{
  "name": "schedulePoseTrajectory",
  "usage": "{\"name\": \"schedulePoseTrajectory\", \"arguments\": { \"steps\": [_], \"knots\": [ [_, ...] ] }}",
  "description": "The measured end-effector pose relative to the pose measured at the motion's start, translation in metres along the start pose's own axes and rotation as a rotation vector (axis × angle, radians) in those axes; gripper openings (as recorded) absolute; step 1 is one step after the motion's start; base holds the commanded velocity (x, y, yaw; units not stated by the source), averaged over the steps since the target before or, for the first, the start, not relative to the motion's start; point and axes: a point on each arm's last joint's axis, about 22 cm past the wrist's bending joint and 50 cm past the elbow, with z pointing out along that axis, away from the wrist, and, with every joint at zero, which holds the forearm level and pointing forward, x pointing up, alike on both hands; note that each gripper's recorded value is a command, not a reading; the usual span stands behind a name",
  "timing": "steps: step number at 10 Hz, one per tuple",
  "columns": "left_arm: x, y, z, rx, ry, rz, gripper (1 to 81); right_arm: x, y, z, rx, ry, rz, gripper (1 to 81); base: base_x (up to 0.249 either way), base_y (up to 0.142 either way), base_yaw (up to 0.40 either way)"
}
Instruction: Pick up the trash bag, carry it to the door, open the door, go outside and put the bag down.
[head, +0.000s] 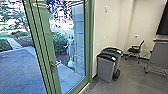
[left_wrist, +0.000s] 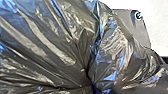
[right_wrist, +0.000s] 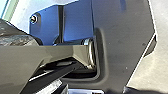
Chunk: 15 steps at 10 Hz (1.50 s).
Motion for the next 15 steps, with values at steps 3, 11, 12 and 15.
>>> {"name": "schedulePoseTrajectory", "arguments": {
  "steps": [3,11,12,15],
  "knots": [
    [0.0,0.0,0.0,0.0,0.0,0.0,1.0,0.0,0.0002,0.0,0.0,0.0,0.0,81.1,0.171,0.0,0.0],
    [0.0,0.0,0.0,0.0,0.0,0.0,1.0,-0.0003,0.0002,0.0,0.0,0.0,0.0,81.1,0.169,0.0,0.0],
    [0.0,0.0,0.0,0.0,0.0,0.0,1.0,0.0,0.0002,0.0,0.0,0.0,0.0,81.1,0.169,0.0,0.0],
    [0.0,0.0,0.0,0.0,0.0,0.0,1.0,0.0,0.0002,0.0,0.0,0.0,0.0,81.1,0.169,0.0,0.0]
  ]
}}
